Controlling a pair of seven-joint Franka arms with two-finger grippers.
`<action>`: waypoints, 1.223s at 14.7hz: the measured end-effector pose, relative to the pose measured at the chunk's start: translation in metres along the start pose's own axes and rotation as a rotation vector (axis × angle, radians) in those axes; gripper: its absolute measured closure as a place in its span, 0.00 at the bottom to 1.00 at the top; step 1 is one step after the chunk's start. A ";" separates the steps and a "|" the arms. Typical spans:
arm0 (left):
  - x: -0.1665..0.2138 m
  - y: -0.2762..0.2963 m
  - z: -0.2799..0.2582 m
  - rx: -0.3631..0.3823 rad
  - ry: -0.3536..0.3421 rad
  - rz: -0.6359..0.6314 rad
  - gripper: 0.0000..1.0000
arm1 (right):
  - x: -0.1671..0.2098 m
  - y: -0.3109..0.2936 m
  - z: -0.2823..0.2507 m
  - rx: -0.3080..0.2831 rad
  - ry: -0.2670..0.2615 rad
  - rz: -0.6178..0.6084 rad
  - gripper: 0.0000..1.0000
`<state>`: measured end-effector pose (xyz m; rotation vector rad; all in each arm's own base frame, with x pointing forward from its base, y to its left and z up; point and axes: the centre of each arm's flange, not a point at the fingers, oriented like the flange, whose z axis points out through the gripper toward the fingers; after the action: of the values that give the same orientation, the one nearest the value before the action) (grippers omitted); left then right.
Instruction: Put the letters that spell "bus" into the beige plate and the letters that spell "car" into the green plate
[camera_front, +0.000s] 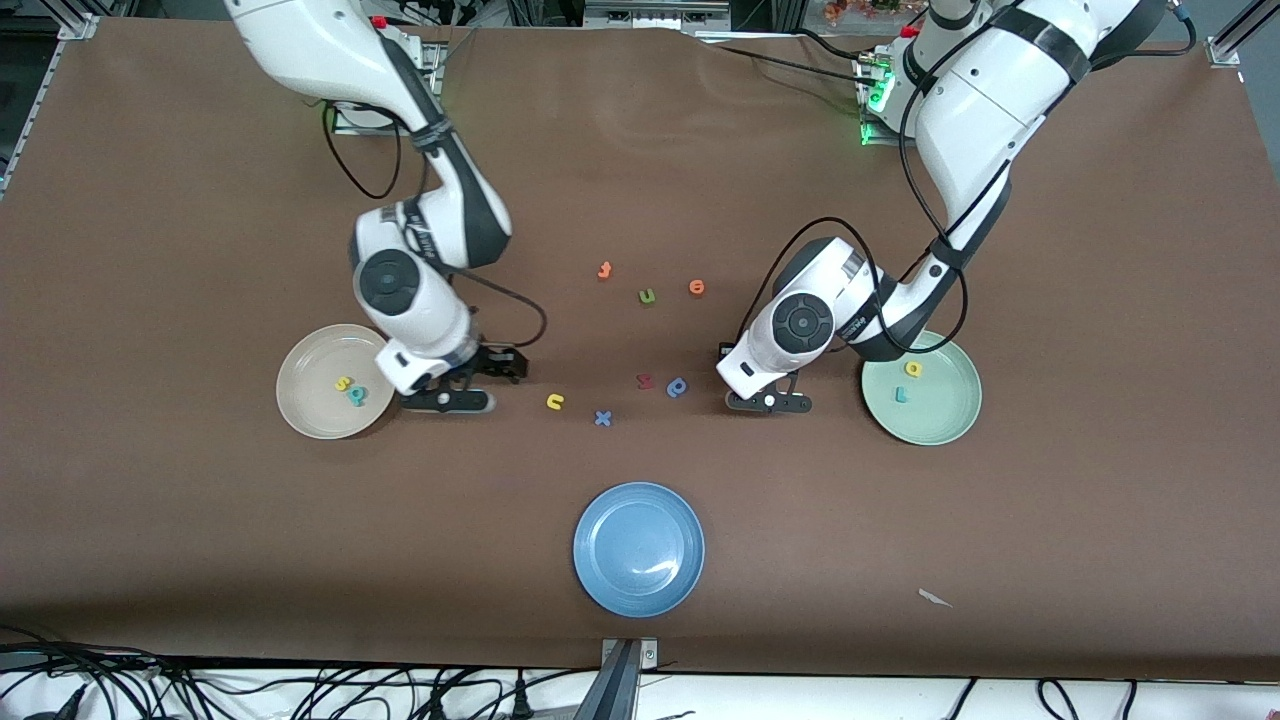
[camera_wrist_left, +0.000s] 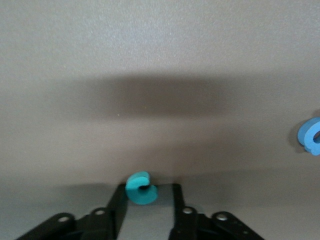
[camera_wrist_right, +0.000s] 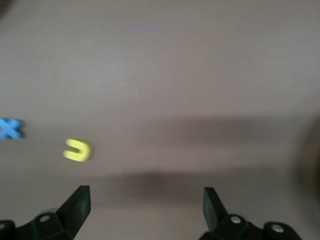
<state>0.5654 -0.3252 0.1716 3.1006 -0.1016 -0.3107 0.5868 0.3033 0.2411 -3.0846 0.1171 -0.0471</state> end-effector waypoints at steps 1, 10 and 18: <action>0.001 -0.001 -0.001 -0.001 0.001 0.014 0.74 | -0.002 -0.016 0.005 0.001 0.004 0.038 0.00; 0.010 -0.032 -0.056 0.061 -0.021 -0.019 0.74 | 0.010 -0.060 0.048 -0.024 -0.005 0.204 0.02; 0.029 -0.196 -0.089 0.073 -0.107 0.017 0.74 | 0.010 -0.065 0.069 -0.043 -0.019 0.207 0.32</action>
<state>0.6236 -0.1302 0.2471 3.1522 -0.1439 -0.4838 0.6035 0.3708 0.1759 -3.0953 0.4401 -0.0057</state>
